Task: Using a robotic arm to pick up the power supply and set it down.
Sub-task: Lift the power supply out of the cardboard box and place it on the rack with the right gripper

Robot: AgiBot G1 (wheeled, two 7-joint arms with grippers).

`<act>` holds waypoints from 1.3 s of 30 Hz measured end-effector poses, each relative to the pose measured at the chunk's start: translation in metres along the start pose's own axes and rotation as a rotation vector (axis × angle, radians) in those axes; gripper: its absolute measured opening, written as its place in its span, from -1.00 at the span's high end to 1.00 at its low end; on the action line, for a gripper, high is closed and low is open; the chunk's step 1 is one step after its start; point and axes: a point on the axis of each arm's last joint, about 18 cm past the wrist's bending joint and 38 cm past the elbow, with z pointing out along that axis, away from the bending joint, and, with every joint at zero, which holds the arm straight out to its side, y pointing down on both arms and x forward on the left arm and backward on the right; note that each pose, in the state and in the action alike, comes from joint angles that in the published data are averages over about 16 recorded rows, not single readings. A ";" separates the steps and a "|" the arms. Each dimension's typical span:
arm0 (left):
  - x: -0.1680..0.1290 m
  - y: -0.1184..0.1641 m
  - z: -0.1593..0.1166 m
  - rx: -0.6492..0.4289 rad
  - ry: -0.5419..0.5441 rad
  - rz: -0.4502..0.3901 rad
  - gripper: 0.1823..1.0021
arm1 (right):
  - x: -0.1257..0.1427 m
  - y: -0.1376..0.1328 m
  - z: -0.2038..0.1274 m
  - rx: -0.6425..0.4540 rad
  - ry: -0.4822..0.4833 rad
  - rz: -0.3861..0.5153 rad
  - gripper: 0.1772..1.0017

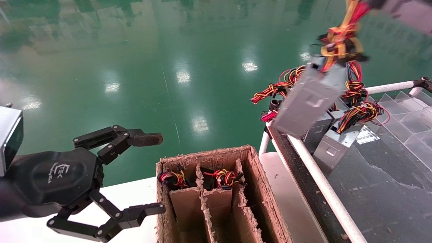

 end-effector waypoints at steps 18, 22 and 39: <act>0.000 0.000 0.000 0.000 0.000 0.000 -1.00 | 0.021 -0.013 -0.129 -0.060 0.316 -0.043 0.91; 0.000 0.000 0.000 0.000 0.000 0.000 -1.00 | 0.028 0.004 -0.142 -0.084 0.367 0.002 0.91; 0.000 0.000 0.000 0.000 0.000 0.000 -1.00 | 0.064 0.101 -0.105 -0.228 0.458 0.138 0.91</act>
